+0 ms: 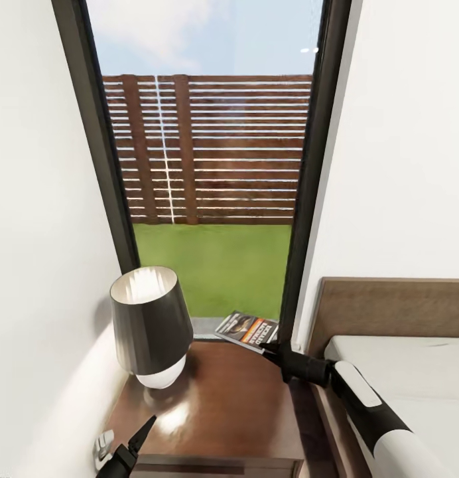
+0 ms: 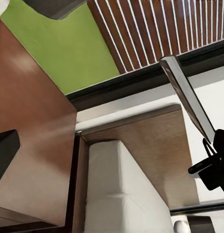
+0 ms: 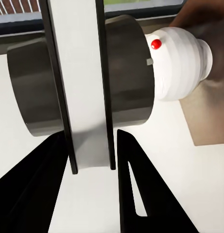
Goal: In the bedroom, move the book from the bed onto either nightstand, and place the two sandals side by side next to the bed.
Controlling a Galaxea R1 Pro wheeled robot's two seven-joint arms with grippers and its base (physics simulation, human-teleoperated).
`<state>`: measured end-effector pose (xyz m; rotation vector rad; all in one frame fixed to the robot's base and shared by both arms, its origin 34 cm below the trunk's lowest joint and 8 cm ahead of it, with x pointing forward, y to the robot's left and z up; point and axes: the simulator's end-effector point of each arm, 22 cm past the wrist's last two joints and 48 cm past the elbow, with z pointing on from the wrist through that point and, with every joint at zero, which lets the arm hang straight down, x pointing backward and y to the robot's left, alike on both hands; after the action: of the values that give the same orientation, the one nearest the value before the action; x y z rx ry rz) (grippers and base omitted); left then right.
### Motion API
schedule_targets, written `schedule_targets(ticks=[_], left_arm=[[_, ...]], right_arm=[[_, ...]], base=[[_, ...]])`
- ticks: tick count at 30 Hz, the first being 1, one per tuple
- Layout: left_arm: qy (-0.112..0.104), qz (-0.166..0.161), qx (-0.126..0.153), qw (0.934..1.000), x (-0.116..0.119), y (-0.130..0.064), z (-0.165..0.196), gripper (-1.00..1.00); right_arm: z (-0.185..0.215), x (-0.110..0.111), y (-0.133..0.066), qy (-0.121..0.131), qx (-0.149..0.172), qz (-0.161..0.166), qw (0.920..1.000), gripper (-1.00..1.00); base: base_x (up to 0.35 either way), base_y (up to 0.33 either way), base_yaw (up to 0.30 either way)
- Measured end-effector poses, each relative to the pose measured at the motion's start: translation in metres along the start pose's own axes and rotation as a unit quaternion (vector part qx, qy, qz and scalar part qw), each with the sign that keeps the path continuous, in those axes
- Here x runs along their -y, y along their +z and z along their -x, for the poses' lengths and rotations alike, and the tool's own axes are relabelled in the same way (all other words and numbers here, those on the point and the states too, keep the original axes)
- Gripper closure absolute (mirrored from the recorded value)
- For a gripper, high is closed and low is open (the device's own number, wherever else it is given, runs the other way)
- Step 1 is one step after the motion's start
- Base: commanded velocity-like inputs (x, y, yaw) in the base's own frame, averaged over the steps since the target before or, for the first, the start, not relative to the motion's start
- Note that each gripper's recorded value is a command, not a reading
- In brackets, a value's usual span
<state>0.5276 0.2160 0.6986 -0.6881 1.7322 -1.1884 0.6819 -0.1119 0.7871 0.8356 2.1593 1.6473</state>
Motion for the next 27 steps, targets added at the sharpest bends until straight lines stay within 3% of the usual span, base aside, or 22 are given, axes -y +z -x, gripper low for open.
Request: schedule_targets(ticks=[15, 27], left_arm=[[-0.011, 0.004, -0.001, 0.9999, -0.029, -0.001, -0.003, -1.00], [-0.012, 0.005, -0.003, 0.9999, -0.050, 0.000, -0.012, -1.00]], right_arm=[[-0.002, 0.026, 0.010, 0.002, -0.003, 0.000, 1.0000, 1.00], [-0.001, 0.061, 0.015, 0.012, -0.001, -0.012, 0.9998, 1.00]], base=[[0.000, 0.000, 0.000], [0.000, 0.000, 0.000]])
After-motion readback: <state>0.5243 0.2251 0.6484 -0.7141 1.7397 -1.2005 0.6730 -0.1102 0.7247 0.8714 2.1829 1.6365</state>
